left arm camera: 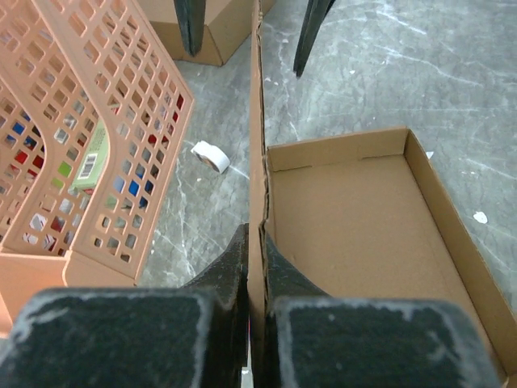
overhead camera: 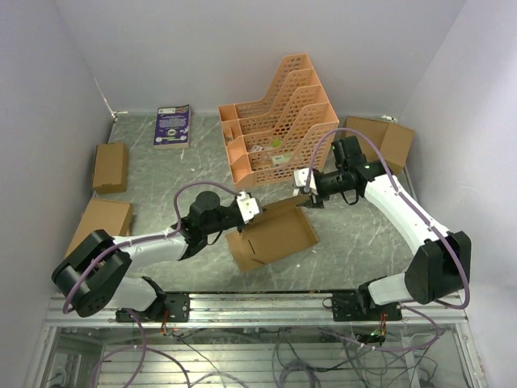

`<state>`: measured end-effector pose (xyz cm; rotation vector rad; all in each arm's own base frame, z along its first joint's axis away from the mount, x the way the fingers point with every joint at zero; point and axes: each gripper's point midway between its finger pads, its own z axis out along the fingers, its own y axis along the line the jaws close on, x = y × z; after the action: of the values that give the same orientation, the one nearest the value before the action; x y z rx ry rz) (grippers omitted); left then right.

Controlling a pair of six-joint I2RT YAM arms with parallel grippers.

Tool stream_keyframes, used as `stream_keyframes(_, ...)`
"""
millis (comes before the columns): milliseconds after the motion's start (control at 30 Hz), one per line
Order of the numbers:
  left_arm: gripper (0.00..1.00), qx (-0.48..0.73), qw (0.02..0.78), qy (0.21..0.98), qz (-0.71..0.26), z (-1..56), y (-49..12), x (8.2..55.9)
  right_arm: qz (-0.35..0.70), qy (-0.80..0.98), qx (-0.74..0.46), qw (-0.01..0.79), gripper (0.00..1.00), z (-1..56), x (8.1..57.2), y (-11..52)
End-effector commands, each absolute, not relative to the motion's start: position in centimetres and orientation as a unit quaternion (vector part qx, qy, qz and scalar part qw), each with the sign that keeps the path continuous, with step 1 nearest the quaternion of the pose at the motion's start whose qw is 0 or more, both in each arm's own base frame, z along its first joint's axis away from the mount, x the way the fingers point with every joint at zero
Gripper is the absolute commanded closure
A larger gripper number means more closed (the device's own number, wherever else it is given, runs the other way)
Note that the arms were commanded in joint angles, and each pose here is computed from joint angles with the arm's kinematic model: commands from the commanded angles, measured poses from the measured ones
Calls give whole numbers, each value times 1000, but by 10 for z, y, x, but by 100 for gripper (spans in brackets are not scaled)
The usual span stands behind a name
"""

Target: Fold the paper box

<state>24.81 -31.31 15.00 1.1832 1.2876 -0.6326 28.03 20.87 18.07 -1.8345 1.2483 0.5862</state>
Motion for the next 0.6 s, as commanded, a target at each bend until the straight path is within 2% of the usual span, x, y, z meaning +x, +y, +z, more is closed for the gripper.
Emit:
stream_keyframes(0, 93, 515, 626, 511, -285, 181, -324, 253, 191, 497, -746, 400, 48, 176, 294, 209)
stream_keyframes(133, 93, 518, 623, 510, -288, 183, -326, 255, 177, 489, -762, 387, 66, 173, 294, 212)
stream_keyframes(333, 93, 514, 618, 519, -291, 181, -328, 260, 169, 475, -773, 385, 99, 178, 289, 211)
stream_keyframes(400, 91, 498, 621, 532, -289, 182, -324, 264, 165, 471, -775, 386, 100, 180, 288, 210)
stream_keyframes(467, 78, 470, 628, 550, -286, 185, -318, 270, 161, 469, -777, 387, 100, 181, 286, 209)
stream_keyframes(567, 54, 393, 645, 592, -282, 195, -298, 280, 158, 478, -771, 389, 100, 184, 287, 207)
